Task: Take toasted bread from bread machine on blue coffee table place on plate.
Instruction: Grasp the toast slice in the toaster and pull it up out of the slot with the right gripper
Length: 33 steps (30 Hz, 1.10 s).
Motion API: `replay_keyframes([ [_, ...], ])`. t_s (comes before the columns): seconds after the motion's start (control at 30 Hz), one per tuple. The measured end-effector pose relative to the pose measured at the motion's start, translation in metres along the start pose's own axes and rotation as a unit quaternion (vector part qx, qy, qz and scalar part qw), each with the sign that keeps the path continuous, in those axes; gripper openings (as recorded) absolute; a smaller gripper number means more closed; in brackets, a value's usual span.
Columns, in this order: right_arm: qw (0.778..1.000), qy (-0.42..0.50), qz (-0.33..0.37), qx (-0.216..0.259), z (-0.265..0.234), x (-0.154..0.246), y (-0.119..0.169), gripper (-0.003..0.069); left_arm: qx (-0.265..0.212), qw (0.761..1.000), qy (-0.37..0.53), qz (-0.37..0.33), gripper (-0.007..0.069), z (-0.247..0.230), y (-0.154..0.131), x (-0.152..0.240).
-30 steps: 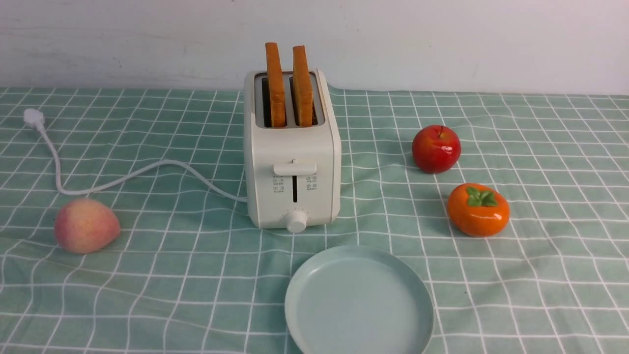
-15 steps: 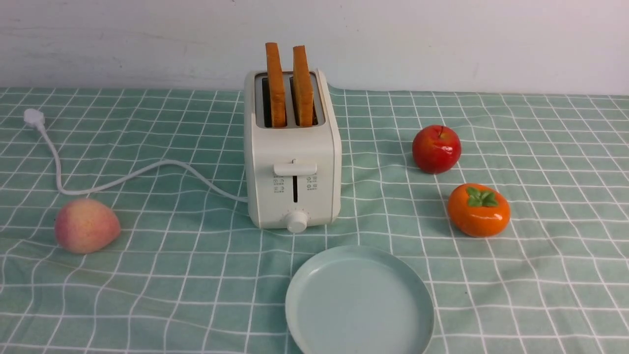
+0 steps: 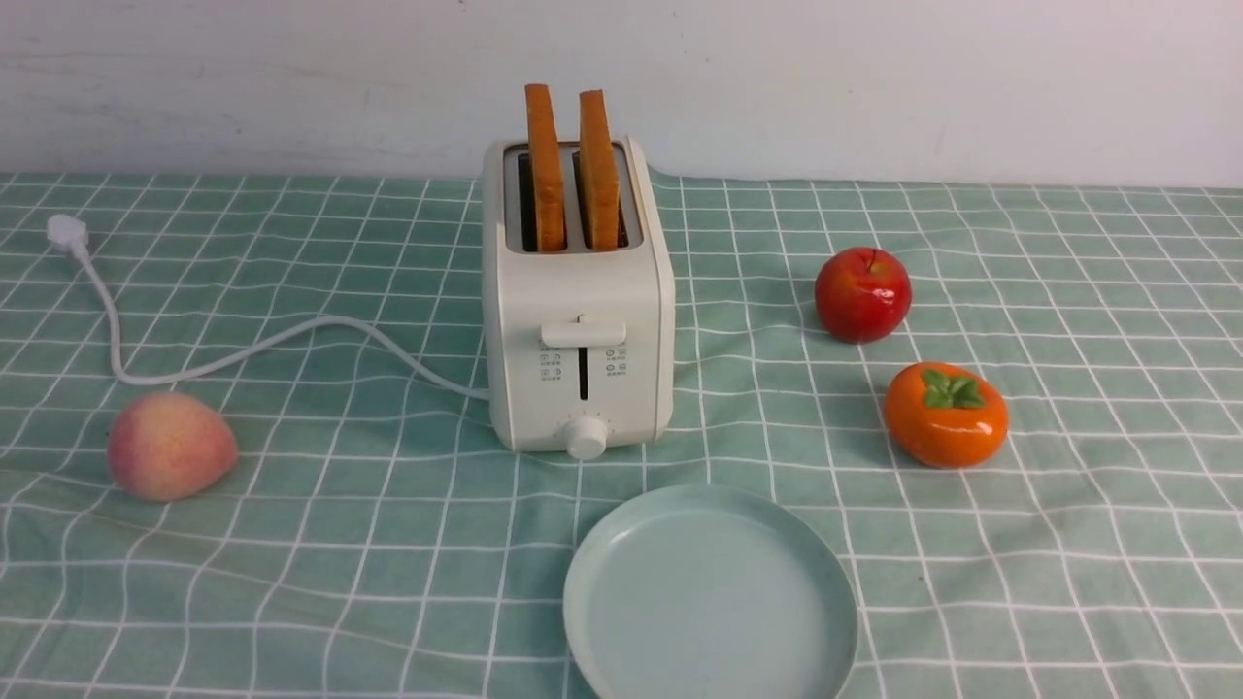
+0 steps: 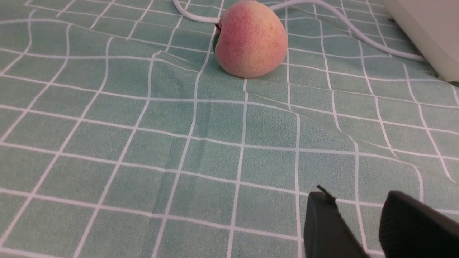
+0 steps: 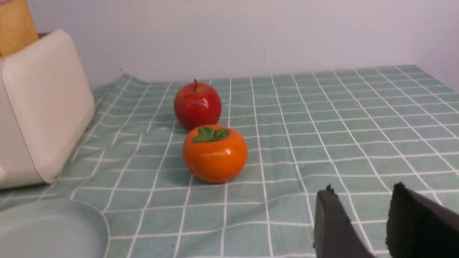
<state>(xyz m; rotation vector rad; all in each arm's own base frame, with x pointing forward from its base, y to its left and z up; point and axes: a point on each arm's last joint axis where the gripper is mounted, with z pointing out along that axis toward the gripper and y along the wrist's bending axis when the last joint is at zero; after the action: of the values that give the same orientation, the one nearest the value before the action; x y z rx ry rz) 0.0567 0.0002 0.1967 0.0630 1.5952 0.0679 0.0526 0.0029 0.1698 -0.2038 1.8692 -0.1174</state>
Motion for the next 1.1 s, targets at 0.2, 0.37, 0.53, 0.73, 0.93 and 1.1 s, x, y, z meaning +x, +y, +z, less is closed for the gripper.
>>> replay_keyframes([
  [0.2,1.000,-0.005,0.005,0.000,0.000,-0.001,0.000,0.0240,0.040,0.992,-0.122,0.004,0.0235,-0.003,-0.007,-0.022],
  [0.37,1.000,-0.013,0.008,-0.001,0.000,-0.002,0.000,0.0240,0.061,0.981,-0.183,0.004,0.0235,-0.007,-0.011,-0.033],
  [0.53,0.982,-0.154,0.104,-0.023,-0.004,-0.028,0.001,0.0240,0.099,0.958,-0.270,-0.018,0.0236,-0.015,-0.016,-0.047],
  [0.73,0.925,-0.331,0.179,-0.060,-0.027,-0.098,0.003,0.0240,0.174,0.884,-0.429,-0.072,0.0237,-0.048,-0.025,-0.088],
  [0.93,0.910,-0.368,0.170,-0.083,-0.041,-0.227,0.016,0.0240,0.206,0.829,-0.512,-0.093,0.0237,-0.109,-0.041,-0.181],
  [1.1,0.958,-0.257,0.115,-0.053,-0.027,-0.308,0.026,0.0240,0.174,0.889,-0.396,-0.150,0.0237,-0.116,-0.054,-0.258],
])
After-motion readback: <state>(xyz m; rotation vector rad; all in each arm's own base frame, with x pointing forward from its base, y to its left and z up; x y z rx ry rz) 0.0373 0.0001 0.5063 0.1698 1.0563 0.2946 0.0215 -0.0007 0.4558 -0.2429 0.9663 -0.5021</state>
